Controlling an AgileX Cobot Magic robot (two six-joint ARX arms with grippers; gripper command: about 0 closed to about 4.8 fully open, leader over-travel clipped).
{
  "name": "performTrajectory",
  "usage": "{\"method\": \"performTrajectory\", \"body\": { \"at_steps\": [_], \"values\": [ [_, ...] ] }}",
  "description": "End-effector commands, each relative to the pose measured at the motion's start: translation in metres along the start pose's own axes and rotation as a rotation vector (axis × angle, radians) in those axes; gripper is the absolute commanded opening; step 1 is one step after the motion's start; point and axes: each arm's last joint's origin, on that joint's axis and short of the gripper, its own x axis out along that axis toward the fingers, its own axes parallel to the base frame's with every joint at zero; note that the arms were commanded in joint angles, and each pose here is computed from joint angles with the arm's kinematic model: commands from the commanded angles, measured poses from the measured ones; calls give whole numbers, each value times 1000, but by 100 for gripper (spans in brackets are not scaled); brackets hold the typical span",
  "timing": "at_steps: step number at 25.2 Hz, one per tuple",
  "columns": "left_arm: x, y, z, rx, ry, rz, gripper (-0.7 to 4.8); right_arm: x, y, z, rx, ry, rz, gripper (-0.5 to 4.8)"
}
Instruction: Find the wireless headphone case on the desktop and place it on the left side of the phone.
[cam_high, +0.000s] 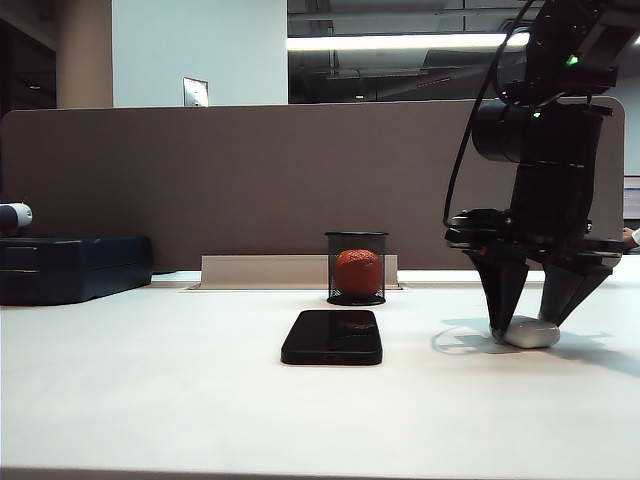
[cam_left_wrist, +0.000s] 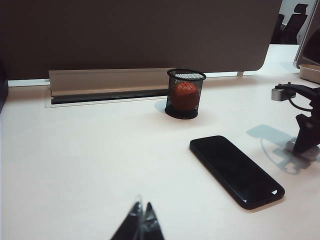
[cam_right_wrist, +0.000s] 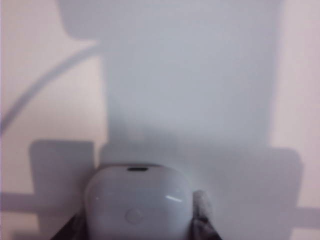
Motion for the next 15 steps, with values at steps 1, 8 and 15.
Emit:
{"method": "performTrajectory", "body": {
  "at_steps": [1, 8, 15],
  "values": [
    [0, 0, 2, 10, -14, 2, -5, 9, 1, -6, 8, 57, 24, 205],
    [0, 0, 2, 11, -14, 1, -5, 3, 1, -8, 11, 92, 26, 156],
    [0, 0, 2, 11, -15, 1, -5, -17, 3, -7, 5, 28, 34, 156]
  ]
}}
